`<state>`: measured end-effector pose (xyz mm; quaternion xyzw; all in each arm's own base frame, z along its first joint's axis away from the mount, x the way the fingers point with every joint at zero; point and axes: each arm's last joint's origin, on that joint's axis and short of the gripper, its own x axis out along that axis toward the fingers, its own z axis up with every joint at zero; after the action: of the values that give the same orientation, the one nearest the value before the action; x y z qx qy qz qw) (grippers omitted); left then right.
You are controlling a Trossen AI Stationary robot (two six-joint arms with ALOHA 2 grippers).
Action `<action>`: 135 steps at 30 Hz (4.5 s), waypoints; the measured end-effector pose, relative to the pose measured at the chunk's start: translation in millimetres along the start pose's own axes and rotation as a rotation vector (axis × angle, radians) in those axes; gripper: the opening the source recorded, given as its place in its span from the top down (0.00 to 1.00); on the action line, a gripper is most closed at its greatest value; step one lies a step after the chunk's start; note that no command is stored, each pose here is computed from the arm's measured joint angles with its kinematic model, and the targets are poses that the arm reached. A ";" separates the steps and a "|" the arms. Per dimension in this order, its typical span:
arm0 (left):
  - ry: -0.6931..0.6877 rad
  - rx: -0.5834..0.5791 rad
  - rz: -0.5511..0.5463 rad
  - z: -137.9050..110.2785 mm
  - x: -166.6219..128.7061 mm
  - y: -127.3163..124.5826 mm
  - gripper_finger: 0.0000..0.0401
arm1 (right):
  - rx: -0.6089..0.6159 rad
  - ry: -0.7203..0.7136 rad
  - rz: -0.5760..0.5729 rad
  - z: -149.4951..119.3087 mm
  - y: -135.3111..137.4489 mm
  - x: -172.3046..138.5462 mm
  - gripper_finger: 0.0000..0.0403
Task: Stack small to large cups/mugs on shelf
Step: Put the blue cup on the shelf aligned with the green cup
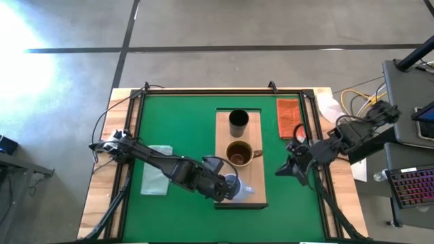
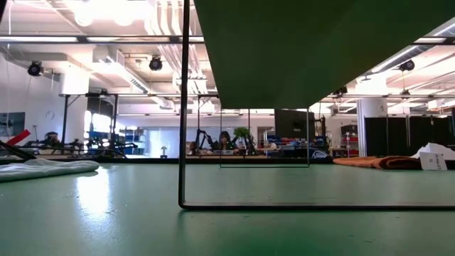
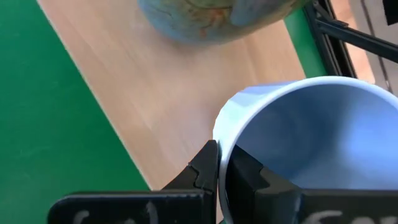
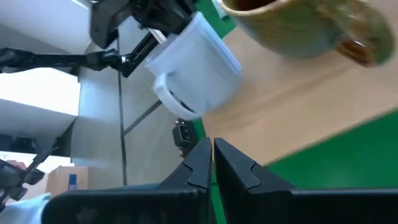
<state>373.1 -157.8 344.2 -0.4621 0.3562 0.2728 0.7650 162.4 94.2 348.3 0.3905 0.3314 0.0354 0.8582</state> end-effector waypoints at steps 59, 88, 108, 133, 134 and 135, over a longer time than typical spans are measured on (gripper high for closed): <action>-0.064 -0.005 -0.089 10.7 6.5 -12.5 0.96 | -0.133 0.034 -0.026 3.4 26.7 42.5 0.97; -0.057 0.010 -0.061 9.6 2.9 -10.3 0.94 | -0.109 0.048 -0.064 -3.1 16.6 50.0 0.97; -0.067 0.066 -0.056 9.7 3.7 -9.9 0.94 | -0.128 0.047 -0.064 -3.1 16.6 49.8 0.97; -0.040 0.032 -0.065 15.2 -3.7 -7.6 0.74 | -0.135 0.048 -0.064 -3.1 16.5 49.7 0.97; -0.039 0.035 -0.058 15.0 -3.7 -6.7 0.74 | -0.135 0.048 -0.064 -3.1 16.5 49.7 0.97; -0.038 0.035 -0.056 14.9 -3.4 -6.5 0.74 | -0.135 0.048 -0.064 -3.0 16.5 49.7 0.97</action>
<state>380.3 -147.5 355.1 -0.4532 0.3334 0.2534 0.7870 202.5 123.5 331.5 0.3203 0.3610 0.0397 0.8750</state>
